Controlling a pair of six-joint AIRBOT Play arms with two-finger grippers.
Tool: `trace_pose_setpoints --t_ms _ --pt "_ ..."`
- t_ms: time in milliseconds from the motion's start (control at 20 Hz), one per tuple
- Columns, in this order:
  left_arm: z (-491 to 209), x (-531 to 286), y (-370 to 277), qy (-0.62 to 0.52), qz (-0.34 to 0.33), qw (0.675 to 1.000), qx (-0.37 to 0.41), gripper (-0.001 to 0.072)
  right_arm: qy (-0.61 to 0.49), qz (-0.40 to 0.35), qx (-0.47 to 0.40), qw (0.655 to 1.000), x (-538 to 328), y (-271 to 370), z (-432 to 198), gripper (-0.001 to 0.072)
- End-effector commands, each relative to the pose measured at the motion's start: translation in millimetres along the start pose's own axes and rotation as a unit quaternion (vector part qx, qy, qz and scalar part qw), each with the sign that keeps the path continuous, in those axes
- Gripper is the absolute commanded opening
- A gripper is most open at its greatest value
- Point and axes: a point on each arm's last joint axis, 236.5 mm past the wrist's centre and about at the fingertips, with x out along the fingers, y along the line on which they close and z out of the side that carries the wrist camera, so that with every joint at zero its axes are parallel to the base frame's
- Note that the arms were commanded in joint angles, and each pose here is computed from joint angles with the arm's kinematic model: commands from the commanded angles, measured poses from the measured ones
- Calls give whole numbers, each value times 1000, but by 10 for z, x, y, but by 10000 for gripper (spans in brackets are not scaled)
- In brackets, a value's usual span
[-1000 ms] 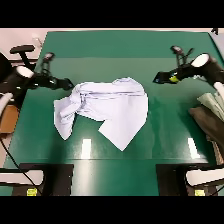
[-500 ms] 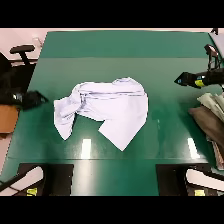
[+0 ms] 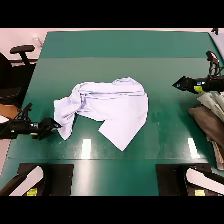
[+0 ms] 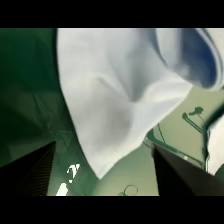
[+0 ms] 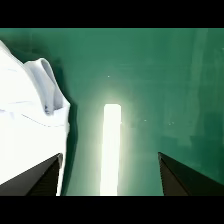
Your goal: Fold the shirts.
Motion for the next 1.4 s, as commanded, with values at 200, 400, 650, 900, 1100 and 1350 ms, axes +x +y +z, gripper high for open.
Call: trace_pose_setpoints --t_ms 200,400,650,900,1100,1350 --pt "-30 216 -45 -26 -39 998 -35 699 8 18 4 1000 1 85 -48 666" --pt "-4 288 -25 -33 -23 999 -13 405 1 18 -1 1000 -54 116 -25 665" --pt "43 282 -27 -44 -22 999 21 25 54 46 10 997 -72 247 -331 666" --pt "4 284 -48 -36 -26 999 26 25 161 126 103 974 281 491 -1306 666" --pt "-19 285 -58 -31 -29 999 27 26 191 118 126 966 618 598 -1905 666" --pt "-35 285 -72 -27 -32 999 26 26 182 135 157 961 835 906 -2162 666"
